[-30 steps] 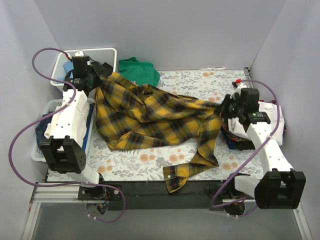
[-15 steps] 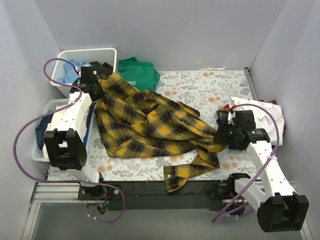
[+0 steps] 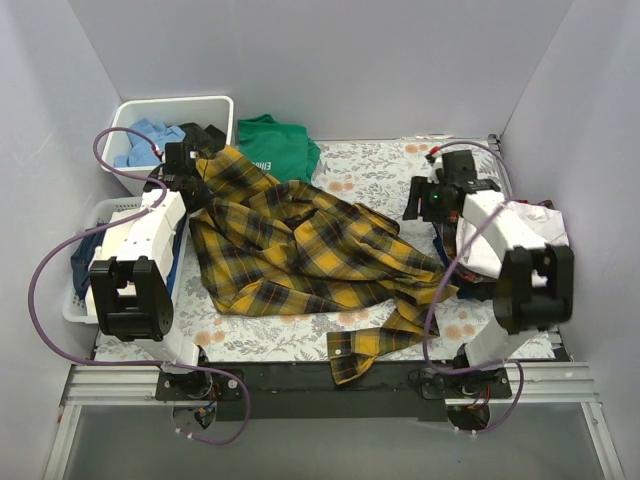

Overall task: Fold and stack the long sleeve shirts
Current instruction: Flatten the shirt out

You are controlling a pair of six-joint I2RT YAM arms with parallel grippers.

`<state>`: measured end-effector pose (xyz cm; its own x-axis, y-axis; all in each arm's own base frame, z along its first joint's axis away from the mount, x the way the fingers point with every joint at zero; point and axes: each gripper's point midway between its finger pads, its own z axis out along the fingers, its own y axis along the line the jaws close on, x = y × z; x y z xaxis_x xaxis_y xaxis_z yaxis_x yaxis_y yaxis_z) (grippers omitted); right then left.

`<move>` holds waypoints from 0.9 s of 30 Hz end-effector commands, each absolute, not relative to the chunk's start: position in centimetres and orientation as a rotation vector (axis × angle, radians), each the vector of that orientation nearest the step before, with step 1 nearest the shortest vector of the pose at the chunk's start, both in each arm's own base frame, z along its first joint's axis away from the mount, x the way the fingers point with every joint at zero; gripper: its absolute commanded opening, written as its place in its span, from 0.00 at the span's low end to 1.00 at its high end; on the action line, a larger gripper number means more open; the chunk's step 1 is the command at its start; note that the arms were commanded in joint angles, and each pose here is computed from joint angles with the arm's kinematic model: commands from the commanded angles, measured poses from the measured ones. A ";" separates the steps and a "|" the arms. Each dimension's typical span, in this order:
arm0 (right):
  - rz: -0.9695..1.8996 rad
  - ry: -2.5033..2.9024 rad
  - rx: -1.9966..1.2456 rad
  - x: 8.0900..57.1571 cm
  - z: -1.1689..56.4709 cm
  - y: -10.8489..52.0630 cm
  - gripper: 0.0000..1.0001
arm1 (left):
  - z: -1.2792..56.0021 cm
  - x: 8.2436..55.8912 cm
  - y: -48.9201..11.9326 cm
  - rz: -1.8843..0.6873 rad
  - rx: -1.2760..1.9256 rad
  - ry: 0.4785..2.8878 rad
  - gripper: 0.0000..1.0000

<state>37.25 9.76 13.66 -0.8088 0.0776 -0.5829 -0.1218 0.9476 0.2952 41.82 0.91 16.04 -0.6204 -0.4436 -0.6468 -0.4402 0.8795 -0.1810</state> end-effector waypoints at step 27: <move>0.288 2.652 -0.487 44.6 3.4 18.9 0.62 | 17.8 41.5 -0.5 -0.132 -0.583 2.283 0.00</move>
<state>44.88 19.27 2.89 -0.8549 -0.2577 -0.4503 -0.3704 0.9110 0.1817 41.91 -0.57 15.74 -0.6354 -0.4601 -0.6202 -0.3998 0.8831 -0.2456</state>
